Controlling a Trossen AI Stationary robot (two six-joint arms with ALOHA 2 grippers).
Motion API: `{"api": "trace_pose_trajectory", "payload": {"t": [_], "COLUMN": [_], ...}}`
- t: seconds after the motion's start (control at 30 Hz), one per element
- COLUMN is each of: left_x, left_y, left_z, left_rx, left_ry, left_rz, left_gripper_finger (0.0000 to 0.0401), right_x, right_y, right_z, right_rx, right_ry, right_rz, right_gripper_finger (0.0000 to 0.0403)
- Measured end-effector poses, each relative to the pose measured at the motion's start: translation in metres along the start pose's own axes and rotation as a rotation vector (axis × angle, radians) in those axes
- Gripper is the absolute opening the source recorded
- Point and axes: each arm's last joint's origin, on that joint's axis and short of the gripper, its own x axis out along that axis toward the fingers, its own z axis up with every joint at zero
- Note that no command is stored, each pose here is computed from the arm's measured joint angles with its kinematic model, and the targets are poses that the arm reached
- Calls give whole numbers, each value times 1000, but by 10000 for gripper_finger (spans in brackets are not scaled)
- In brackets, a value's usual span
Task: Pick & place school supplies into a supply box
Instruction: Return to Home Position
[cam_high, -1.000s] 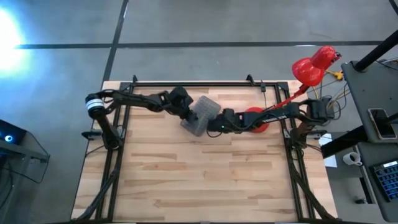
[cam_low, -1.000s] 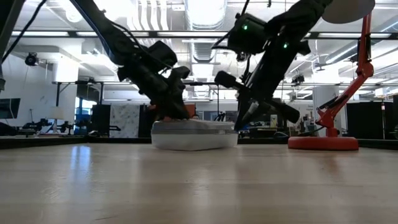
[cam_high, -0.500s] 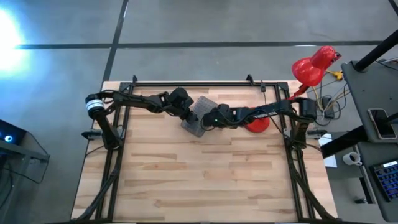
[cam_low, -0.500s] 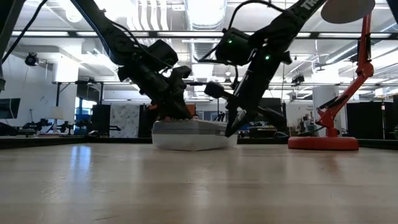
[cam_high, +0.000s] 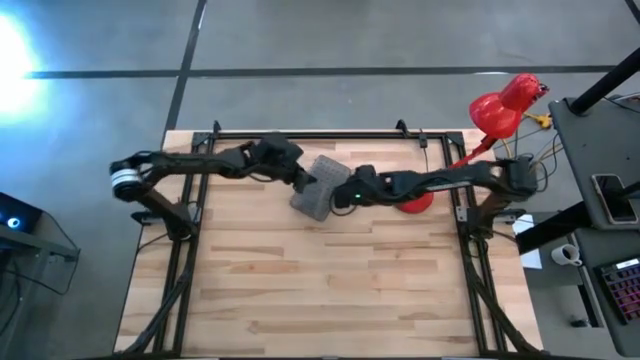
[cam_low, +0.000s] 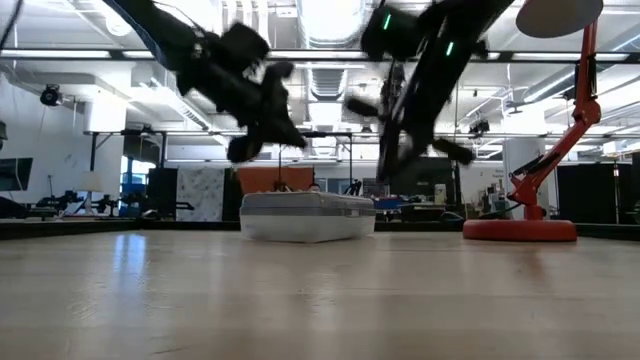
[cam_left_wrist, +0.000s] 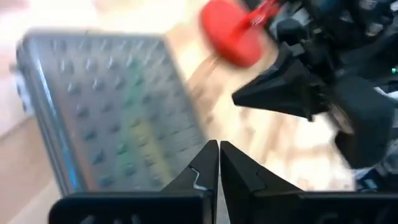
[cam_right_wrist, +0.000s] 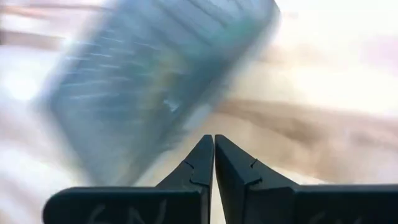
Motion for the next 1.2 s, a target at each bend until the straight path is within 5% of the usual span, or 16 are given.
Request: {"api": "trace_pose_trajectory", "payload": {"t": [0.3,0.37,0.5,0.7,0.87,1.0,1.2], "left_x": [-95,-112,-135,-149,-153,-154,-139], "left_y": [-52,-59,-72,-90,-101,-106,-89], "left_z": [16,14,0,-39,-79,-108,-130], "left_rx": [150,167,179,239,260,285,321], "left_ry": [-274,-317,-384,-365,-415,-507,-566], "left_rz": [-172,-204,-239,-328,-392,-472,-493], "left_gripper_finger": [0,0,0,0,0,0,0], "right_x": [-123,-146,-190,-223,-207,-181,-153], "right_y": [0,-10,-27,-57,-90,-104,-115], "right_z": [0,2,7,-7,-32,-57,-65], "right_rx": [-692,-762,-639,-828,-748,-693,-634], "right_ry": [-172,-190,-230,-231,-176,-214,-270], "right_rz": [283,311,449,551,666,894,1110], "right_gripper_finger": [9,9,9,9,9,9,9]}}
